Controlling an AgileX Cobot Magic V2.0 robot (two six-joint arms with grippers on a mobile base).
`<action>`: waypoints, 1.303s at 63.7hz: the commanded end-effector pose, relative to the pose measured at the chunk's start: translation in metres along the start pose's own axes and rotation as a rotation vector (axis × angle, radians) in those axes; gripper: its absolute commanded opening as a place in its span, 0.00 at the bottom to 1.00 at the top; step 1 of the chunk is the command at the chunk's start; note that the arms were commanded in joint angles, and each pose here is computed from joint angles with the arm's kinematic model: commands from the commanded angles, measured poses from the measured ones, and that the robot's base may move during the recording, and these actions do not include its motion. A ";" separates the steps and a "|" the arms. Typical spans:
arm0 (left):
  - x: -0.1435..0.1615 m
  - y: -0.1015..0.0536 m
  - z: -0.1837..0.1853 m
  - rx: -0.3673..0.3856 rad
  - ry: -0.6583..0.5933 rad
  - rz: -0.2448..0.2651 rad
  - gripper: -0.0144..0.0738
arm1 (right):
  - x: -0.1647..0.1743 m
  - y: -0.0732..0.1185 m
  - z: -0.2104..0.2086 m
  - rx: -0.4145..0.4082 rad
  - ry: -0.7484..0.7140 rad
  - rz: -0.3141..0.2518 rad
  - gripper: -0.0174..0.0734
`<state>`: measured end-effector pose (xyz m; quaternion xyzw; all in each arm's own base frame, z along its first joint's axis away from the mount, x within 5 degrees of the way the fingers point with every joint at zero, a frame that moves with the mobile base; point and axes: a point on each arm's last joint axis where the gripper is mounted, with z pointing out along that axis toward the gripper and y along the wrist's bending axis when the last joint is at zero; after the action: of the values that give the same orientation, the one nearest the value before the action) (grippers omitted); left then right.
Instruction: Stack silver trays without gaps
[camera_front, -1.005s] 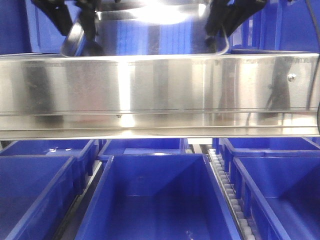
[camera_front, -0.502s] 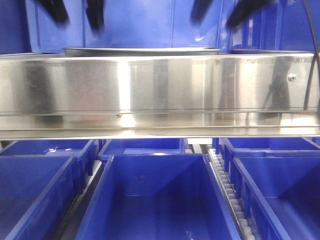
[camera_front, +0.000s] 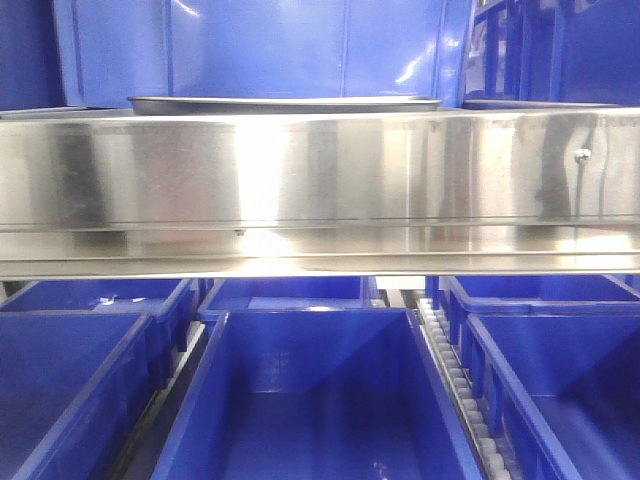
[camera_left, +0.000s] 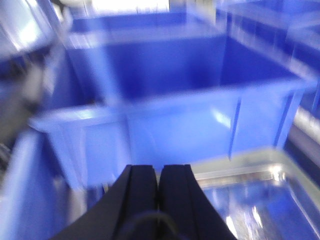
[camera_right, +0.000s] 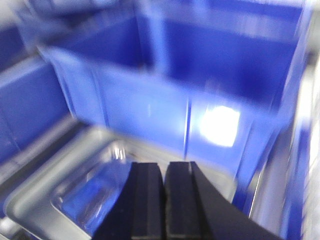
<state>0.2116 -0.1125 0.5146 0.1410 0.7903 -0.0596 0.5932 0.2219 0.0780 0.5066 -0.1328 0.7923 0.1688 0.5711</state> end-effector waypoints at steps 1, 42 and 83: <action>0.003 0.005 -0.020 0.013 -0.071 -0.004 0.15 | -0.001 0.003 -0.025 0.016 -0.088 -0.046 0.10; 0.184 0.039 -0.143 0.126 -0.363 -0.064 0.15 | 0.182 0.013 -0.185 0.057 -0.503 -0.089 0.10; 0.199 0.049 -0.164 0.107 -0.406 -0.088 0.15 | 0.193 0.015 -0.202 0.050 -0.551 -0.099 0.10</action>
<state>0.0248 0.0069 0.3748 0.1232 0.6615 -0.1488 0.7246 -0.0180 0.0044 0.3830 -0.1054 0.6105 0.1567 0.7692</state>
